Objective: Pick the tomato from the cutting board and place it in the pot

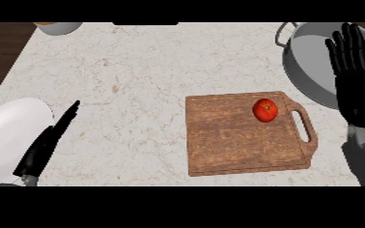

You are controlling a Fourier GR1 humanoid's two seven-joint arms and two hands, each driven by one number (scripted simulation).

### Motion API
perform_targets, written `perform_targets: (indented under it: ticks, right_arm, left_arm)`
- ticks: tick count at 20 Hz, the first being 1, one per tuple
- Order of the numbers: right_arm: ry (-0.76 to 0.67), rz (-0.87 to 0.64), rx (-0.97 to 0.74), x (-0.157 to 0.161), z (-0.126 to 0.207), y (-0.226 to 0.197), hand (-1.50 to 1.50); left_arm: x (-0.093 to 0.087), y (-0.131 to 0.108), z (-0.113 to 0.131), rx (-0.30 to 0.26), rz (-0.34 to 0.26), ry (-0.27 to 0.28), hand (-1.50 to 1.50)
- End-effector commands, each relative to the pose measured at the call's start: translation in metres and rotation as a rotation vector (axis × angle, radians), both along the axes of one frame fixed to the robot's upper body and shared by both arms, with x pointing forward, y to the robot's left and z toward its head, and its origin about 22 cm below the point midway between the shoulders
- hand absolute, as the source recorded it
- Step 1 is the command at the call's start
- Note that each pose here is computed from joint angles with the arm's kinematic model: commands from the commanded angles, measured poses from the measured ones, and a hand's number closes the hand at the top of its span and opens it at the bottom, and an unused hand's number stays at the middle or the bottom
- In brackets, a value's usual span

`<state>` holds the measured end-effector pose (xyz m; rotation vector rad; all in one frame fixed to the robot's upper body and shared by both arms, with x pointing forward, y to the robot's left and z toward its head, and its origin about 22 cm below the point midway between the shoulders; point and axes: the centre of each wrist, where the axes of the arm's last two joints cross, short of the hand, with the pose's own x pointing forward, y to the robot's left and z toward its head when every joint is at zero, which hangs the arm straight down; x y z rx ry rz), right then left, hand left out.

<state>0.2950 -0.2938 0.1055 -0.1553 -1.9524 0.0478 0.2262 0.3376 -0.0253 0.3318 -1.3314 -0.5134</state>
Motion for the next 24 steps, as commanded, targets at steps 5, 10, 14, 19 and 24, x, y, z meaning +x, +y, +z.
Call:
perform_targets:
  ticks: [5, 10, 14, 19, 24]
  right_arm:
    - [0.345, 0.468, -0.278, -0.007, -0.045, 0.011, 1.5]
    - [-0.124, 0.102, -0.389, -0.015, -0.062, 0.014, -1.5]
    - [-0.254, 0.166, -0.151, -0.033, -0.078, 0.014, -1.5]
    - [-0.116, 0.278, -0.312, -0.039, -0.022, 0.001, -1.5]
    - [0.156, 0.283, -0.448, -0.03, 0.024, -0.004, -1.5]
  left_arm:
    - [0.021, -0.064, -0.001, -0.258, -0.051, 0.032, 0.0]
    - [0.026, -0.082, -0.001, -0.41, -0.033, 0.122, 0.0]
    - [0.021, -0.106, -0.01, -0.4, -0.02, 0.133, 0.0]
    - [0.029, -0.101, -0.02, -0.404, -0.015, 0.124, 0.0]
    - [0.027, -0.102, -0.008, -0.405, -0.025, 0.135, 0.0]
